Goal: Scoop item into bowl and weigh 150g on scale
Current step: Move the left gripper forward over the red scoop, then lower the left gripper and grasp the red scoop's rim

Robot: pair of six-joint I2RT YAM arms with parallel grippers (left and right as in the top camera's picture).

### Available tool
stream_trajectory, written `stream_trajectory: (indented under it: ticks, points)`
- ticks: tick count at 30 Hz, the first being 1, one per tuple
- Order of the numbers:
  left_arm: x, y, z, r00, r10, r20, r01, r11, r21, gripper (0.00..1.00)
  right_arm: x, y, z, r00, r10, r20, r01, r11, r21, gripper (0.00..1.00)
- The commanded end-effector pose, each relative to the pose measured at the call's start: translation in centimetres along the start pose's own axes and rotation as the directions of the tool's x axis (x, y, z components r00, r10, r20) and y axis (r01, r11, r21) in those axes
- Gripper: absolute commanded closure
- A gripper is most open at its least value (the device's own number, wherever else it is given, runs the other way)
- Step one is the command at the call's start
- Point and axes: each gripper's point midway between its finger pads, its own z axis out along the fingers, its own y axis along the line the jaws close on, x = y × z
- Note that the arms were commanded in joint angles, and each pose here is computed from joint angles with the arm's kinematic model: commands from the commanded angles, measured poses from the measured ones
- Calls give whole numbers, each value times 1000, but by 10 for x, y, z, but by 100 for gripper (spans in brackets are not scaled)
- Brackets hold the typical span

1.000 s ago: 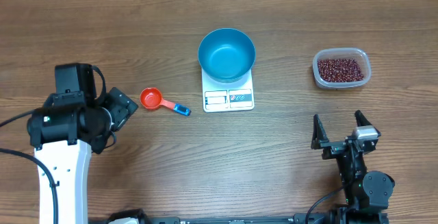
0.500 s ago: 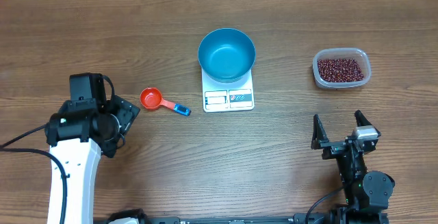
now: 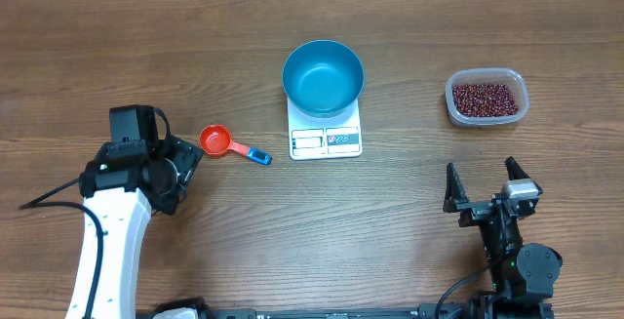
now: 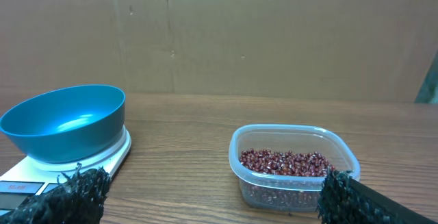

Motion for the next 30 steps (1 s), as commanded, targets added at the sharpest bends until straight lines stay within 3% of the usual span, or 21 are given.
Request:
stream_trajectory:
  ticks: [1,7,21,30]
  points:
    - [5,2,15,999,-26,-42,25,999,-22,24,2,-1,0,1000,3,2,-3,1000,8,0]
    - [4,-4,42,997,-23,-80,19,999,-41,44,2,-1,0,1000,3,2,-3,1000,8,0]
    - [-6,-36,74,997,47,-62,-44,998,50,46,2,-1,0,1000,3,2,-3,1000,8,0]
    - [-6,-61,76,993,114,21,-116,988,103,47,2,-1,0,1000,3,2,-3,1000,8,0]
